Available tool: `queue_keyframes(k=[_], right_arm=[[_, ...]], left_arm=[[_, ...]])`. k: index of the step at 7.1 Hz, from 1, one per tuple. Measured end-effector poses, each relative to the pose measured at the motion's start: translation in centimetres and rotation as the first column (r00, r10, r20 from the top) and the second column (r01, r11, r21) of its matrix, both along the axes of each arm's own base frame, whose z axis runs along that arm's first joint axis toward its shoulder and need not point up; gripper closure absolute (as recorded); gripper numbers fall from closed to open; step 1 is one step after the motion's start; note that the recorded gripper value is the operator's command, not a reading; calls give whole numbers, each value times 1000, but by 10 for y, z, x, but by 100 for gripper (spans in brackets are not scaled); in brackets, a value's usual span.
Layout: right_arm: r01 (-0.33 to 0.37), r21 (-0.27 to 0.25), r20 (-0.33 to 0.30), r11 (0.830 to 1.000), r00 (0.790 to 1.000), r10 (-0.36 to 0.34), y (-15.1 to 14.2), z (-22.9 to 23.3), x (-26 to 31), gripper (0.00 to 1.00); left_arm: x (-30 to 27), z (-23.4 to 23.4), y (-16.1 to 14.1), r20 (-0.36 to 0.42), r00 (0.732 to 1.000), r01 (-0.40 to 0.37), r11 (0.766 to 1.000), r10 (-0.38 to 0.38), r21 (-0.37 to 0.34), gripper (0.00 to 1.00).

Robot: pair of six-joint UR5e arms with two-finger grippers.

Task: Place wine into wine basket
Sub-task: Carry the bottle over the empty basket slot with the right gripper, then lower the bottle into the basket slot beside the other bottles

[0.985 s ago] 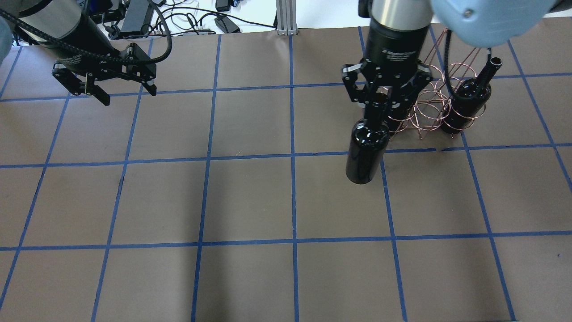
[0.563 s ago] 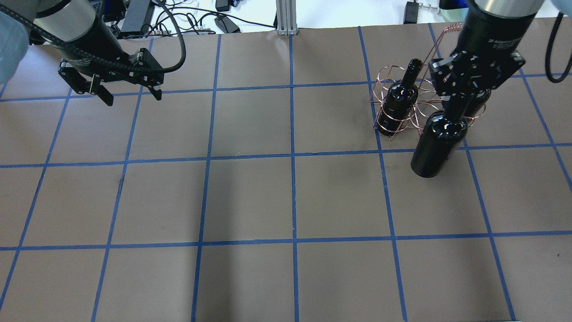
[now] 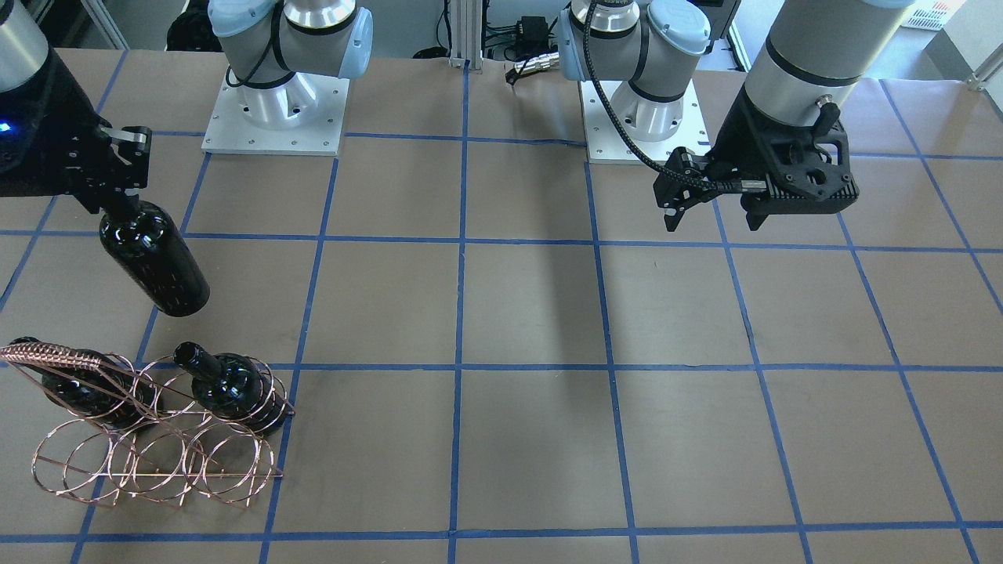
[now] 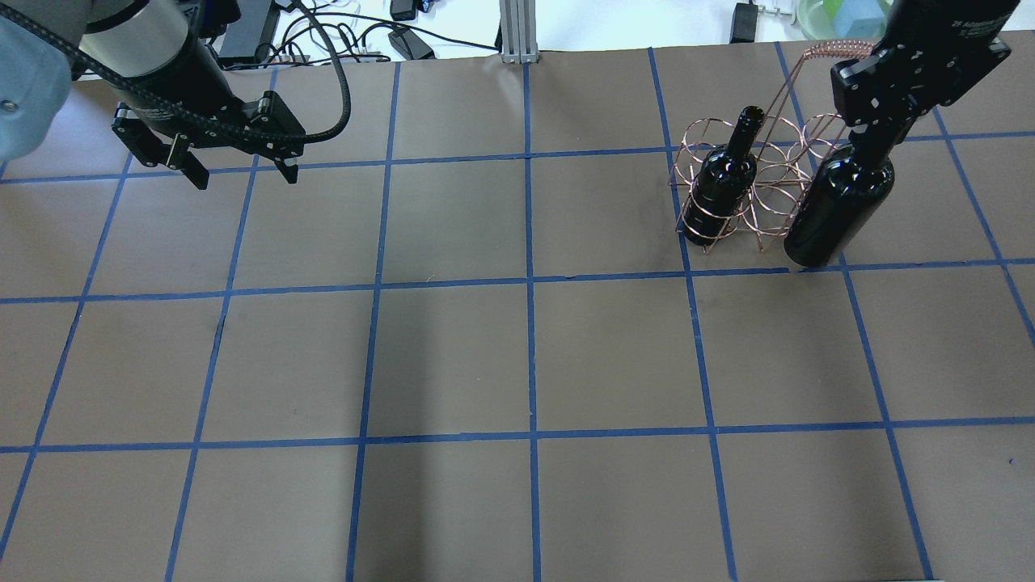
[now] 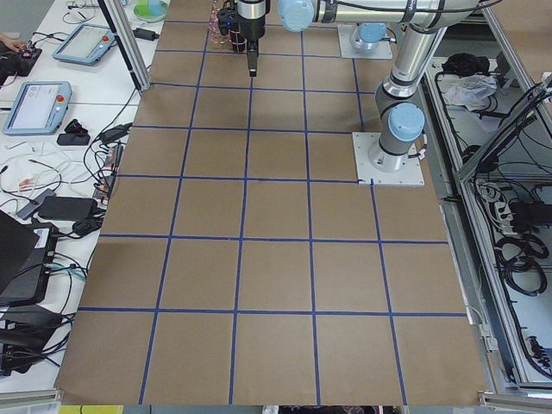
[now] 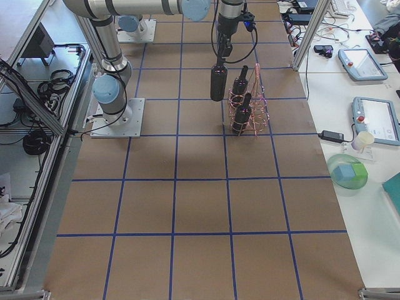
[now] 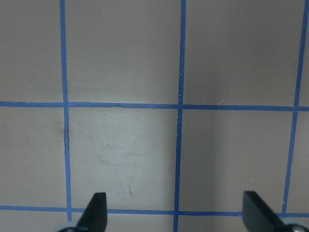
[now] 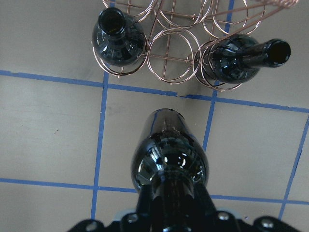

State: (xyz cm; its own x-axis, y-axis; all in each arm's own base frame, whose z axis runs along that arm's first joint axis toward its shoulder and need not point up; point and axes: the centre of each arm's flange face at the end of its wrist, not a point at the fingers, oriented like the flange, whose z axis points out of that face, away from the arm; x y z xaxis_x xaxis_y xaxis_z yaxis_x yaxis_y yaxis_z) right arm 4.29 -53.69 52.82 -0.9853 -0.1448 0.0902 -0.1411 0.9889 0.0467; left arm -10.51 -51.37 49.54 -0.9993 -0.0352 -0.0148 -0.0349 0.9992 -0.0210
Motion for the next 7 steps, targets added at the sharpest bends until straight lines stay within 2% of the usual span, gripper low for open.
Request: queue_keyframes(k=[3,7], right_arm=[[-2,-84,19,996,1000,4,-43,6,-7,85],[25,-111,40,994,999,-20,-66,-9,-30,85]], left_arm=[[0,0,0,3,1000,-5,1000,5,2,0],[0,-1,0,2,1000,-9,1000,9,3,0]])
